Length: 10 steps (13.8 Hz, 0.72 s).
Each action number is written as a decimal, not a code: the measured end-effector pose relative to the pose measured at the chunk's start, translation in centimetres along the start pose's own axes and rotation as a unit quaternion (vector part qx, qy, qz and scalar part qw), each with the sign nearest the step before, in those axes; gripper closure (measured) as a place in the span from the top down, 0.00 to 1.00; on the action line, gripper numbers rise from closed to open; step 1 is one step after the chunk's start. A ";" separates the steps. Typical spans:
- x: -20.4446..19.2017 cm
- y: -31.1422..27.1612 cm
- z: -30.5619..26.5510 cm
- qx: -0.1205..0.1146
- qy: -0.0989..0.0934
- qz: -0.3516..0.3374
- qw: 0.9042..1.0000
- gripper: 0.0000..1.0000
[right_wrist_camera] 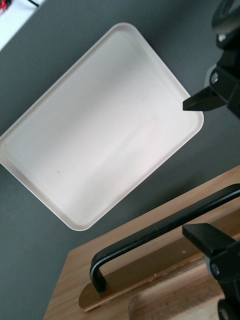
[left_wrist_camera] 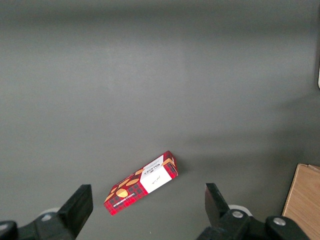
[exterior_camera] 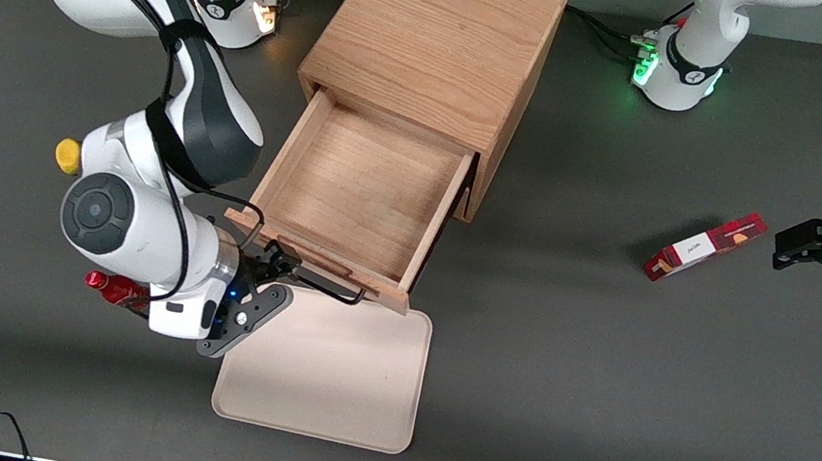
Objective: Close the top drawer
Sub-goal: 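Position the right gripper against the drawer front beside the handle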
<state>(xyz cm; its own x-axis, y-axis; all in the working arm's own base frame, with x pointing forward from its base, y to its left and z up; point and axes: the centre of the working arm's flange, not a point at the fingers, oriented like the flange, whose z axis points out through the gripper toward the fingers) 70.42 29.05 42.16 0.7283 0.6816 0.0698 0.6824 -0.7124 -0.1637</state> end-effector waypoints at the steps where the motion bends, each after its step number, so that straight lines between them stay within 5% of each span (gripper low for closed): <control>1: 0.0 -0.1 0.6 0.007 -0.008 -0.004 1.000 1.00; 10: -0.4 0.0 3.2 0.027 -0.040 -0.035 0.998 1.00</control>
<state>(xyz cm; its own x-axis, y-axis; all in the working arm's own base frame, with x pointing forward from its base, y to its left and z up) 69.91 29.30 38.94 0.6697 0.7426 0.0040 0.7260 -0.6537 -0.2135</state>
